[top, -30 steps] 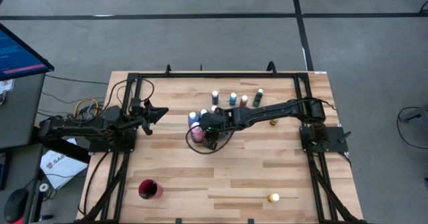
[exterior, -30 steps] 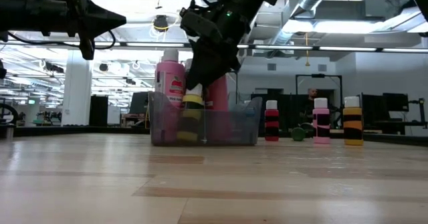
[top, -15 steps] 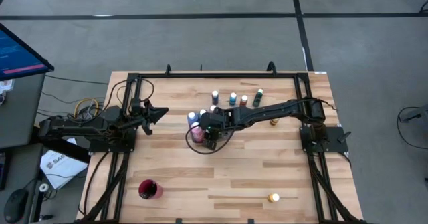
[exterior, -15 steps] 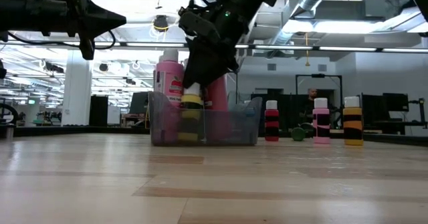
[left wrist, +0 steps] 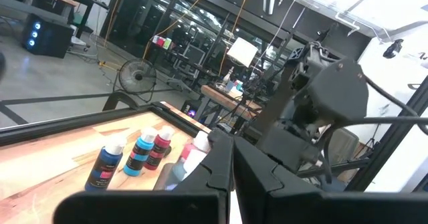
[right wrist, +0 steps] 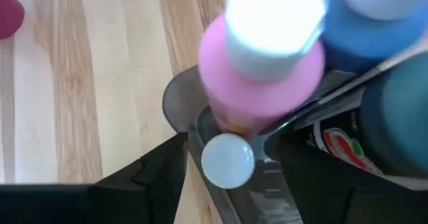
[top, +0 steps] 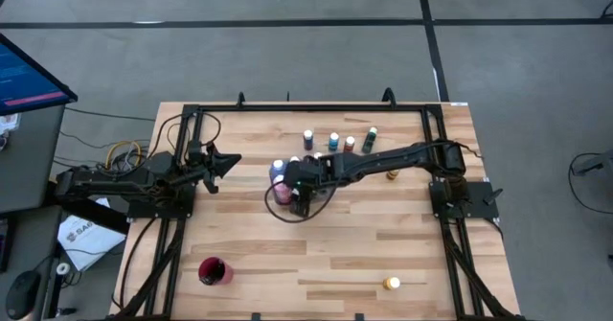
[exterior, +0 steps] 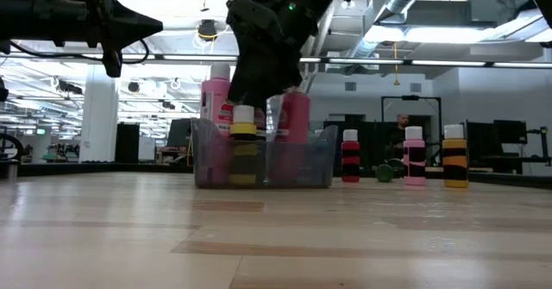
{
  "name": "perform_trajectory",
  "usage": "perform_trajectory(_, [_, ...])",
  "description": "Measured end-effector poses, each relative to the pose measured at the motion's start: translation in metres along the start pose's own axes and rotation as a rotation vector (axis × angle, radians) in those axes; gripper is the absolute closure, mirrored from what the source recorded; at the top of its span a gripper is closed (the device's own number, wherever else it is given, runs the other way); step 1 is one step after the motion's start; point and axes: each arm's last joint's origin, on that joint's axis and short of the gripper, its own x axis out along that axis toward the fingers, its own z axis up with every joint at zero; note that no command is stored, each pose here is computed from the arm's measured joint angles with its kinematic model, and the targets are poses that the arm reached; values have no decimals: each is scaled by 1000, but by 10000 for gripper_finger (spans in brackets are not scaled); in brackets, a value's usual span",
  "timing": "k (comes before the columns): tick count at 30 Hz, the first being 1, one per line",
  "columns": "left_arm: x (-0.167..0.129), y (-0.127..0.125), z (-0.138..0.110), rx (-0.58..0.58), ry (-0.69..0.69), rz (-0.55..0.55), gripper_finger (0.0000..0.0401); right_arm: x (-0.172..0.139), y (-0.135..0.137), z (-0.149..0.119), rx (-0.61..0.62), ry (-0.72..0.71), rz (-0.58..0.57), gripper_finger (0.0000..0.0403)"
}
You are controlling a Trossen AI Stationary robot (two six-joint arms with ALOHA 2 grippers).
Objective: Pick & Place Paint Supplies
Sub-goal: Adjust the large pink paint bottle in the black bin
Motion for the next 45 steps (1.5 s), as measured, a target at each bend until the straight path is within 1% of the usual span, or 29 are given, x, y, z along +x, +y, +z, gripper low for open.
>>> perform_trajectory(6, [0,0,0,0,0,0,398,-17,1,13,-40,8,-4,168])
perform_trajectory(14, [0,0,0,0,0,0,398,-66,-2,47,-146,-33,-5,168])
perform_trajectory(18, [0,0,0,0,0,0,398,-84,-5,59,-150,-62,-10,169])
perform_trajectory(22, [0,0,0,0,0,0,398,-122,-6,54,-154,-18,-19,182])
perform_trajectory(24, [0,0,0,0,0,0,398,-132,-11,39,-139,100,-51,195])
perform_trajectory(28, [1,0,0,0,0,1,398,-125,-16,9,-82,226,-120,235])
perform_trajectory(30, [1,0,0,1,4,1,398,-125,-16,-5,-47,200,-111,265])
perform_trajectory(32, [1,0,-1,1,5,2,398,-118,-15,-22,-12,181,-102,302])
perform_trajectory(36, [2,0,-2,4,15,7,398,-85,-14,-46,59,98,-74,379])
perform_trajectory(37, [2,0,-2,6,18,9,398,-80,-14,-50,72,84,-72,390])
perform_trajectory(38, [3,0,-2,6,19,9,398,-73,-15,-54,85,77,-71,395])
perform_trajectory(41, [3,0,-3,7,22,11,398,-52,-16,-64,107,93,-80,386])
perform_trajectory(43, [3,0,-3,6,22,10,398,-38,-16,-64,111,78,-78,387])
perform_trajectory(45, [4,0,-3,7,22,11,398,-29,-18,-66,100,95,-88,396])
